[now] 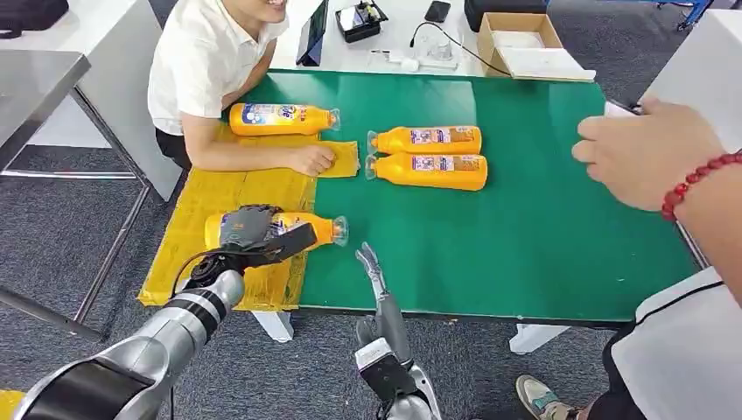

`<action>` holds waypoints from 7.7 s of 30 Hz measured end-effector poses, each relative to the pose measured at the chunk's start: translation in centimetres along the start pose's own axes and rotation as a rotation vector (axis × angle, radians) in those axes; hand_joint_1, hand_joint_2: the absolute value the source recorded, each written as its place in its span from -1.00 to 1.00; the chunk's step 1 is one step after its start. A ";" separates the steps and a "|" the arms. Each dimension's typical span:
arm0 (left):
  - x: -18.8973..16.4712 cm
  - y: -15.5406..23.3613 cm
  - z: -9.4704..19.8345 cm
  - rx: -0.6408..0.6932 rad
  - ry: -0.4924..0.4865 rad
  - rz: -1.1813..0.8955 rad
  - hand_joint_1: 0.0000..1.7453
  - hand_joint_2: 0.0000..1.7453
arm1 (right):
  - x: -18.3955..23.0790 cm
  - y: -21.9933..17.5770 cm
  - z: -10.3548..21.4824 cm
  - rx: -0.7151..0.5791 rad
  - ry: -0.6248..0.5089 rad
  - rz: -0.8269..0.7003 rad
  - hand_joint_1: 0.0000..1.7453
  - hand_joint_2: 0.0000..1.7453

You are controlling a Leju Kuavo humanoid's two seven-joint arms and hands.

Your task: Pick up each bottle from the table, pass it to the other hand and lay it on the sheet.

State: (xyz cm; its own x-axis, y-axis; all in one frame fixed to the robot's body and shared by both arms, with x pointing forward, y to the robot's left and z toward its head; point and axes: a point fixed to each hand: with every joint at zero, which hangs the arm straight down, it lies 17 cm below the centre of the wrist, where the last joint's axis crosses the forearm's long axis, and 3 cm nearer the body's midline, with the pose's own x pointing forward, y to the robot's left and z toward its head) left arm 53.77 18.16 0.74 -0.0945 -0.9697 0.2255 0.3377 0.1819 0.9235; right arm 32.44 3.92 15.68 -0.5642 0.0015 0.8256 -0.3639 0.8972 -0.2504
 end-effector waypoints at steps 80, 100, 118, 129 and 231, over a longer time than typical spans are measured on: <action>15.5 5.0 16.3 0.140 -0.494 1.637 -1.00 1.00 | -21.1 -28.0 7.7 0.190 0.564 1.185 -1.00 1.00; 16.3 4.6 16.0 0.118 -0.487 1.640 -1.00 1.00 | -22.0 -29.7 3.1 0.264 0.615 1.281 -1.00 1.00; 16.6 3.7 15.7 0.069 -0.467 1.653 -1.00 1.00 | -26.1 -29.9 7.7 0.418 0.919 1.089 -1.00 1.00; 16.6 3.6 15.7 0.065 -0.466 1.653 -1.00 1.00 | -26.2 -29.8 8.1 0.435 0.915 1.077 1.00 1.00; 19.7 5.8 17.7 -0.027 -0.665 1.844 1.00 1.00 | -10.4 1.6 1.0 0.527 0.244 0.154 1.00 1.00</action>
State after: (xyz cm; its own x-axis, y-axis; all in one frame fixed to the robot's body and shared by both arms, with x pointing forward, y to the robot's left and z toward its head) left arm 37.31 2.99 16.05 0.0551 0.5754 0.8160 0.4311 0.7235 -0.5392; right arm 37.01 4.86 6.16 -0.4761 0.2708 0.8366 -0.6454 0.5386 -0.5416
